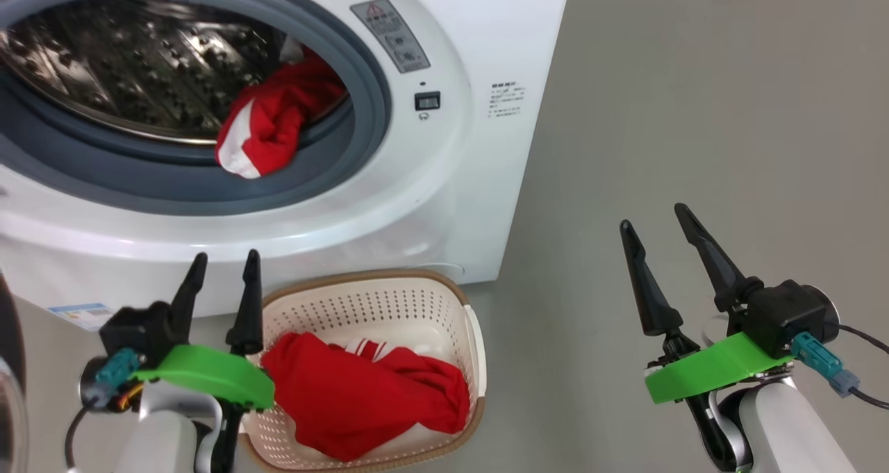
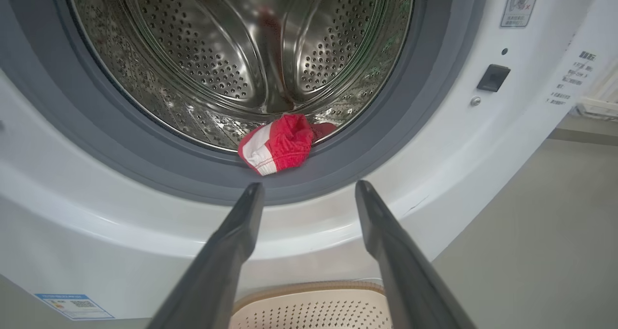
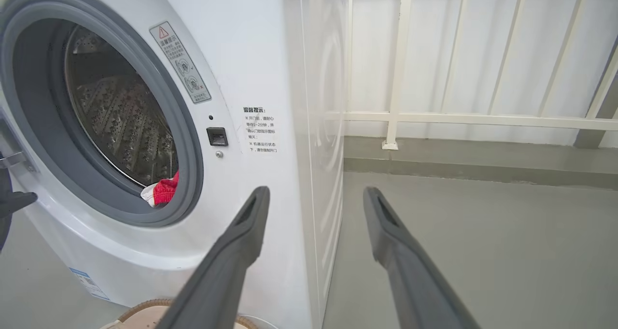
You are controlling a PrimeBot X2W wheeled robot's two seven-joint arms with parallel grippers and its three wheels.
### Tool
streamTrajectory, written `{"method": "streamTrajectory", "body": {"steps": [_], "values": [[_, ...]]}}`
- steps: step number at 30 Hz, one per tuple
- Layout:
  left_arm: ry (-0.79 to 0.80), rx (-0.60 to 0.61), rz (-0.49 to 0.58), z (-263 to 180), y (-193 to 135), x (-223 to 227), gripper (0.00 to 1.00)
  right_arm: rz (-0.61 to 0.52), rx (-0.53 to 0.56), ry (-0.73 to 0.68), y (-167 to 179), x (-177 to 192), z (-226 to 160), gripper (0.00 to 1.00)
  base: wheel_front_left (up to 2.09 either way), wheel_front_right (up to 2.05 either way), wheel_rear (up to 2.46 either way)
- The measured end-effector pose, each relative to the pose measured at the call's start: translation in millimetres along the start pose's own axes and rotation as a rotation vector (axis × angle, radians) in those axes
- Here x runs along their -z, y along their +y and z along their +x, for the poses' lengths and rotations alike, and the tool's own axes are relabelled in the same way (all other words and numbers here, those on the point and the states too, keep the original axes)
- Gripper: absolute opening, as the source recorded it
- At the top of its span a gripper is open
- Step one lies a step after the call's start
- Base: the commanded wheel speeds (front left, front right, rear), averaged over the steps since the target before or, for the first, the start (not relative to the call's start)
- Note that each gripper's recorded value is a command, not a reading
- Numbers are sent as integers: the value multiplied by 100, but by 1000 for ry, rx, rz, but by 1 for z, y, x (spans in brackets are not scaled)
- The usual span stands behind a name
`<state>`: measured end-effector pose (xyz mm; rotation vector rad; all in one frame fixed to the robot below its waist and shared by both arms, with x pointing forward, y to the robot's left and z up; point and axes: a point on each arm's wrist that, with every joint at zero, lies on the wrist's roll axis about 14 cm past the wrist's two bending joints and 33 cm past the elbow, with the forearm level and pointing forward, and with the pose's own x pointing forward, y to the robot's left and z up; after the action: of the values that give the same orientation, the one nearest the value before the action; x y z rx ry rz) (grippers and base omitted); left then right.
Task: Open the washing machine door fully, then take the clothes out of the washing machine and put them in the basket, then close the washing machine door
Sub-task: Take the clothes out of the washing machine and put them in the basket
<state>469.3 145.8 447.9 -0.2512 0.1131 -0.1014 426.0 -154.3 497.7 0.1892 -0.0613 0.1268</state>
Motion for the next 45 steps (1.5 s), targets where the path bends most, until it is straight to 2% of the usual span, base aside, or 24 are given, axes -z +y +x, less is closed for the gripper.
{"method": "streamTrajectory", "body": {"steps": [18, 32, 45], "values": [[-193, -50, 36, -49, 11, -58, 100, -3, -7, -46, 7, -20, -27, 100, 0, 0, 0], [-181, -55, 62, -83, 12, -51, 100, -14, -2, -61, 6, -27, -51, 100, 0, 0, 0], [-170, -52, 62, -94, 7, -45, 100, -27, -27, -66, 11, -30, -60, 100, 0, 0, 0]]}}
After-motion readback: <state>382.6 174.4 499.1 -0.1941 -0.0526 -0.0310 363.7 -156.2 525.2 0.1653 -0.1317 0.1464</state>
